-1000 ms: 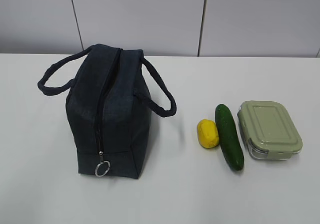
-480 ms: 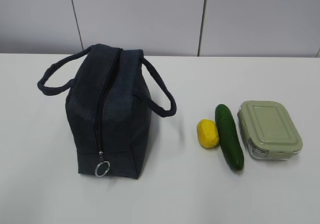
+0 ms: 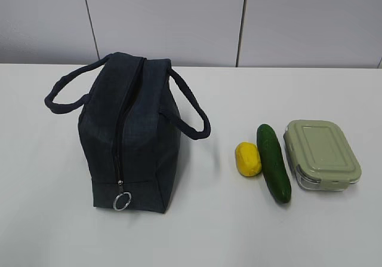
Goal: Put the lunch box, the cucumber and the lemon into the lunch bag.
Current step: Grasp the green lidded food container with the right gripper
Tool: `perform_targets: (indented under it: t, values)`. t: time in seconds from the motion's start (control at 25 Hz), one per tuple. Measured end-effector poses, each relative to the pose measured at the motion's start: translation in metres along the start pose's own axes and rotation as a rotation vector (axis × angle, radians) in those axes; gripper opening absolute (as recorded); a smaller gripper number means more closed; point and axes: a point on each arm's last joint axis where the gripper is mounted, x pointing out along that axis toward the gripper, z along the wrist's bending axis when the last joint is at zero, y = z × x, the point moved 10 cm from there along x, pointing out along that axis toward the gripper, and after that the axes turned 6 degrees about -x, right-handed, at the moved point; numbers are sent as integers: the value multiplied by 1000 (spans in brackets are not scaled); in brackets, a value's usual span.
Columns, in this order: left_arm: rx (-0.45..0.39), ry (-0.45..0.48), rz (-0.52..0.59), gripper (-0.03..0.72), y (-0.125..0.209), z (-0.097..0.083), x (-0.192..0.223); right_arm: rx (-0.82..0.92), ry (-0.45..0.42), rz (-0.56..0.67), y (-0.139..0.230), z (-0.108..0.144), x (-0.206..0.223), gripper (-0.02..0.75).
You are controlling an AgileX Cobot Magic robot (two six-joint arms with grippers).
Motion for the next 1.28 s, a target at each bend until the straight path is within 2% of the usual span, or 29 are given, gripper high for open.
perform_targets:
  t: [0.28, 0.8, 0.92, 1.28]
  values:
    - [8, 13, 0, 241, 0, -1, 0, 82, -200, -45, -26, 34, 9, 468]
    - [-17, 7, 1, 239, 0, 1, 0, 160, -480, 60, -50, 75, 34, 468]
    - [-20, 4, 2, 239, 0, 2, 0, 145, -516, 88, -60, 78, 44, 468]
    - [-21, 1, 0, 239, 0, 2, 0, 84, -539, 181, -91, 71, 83, 468]
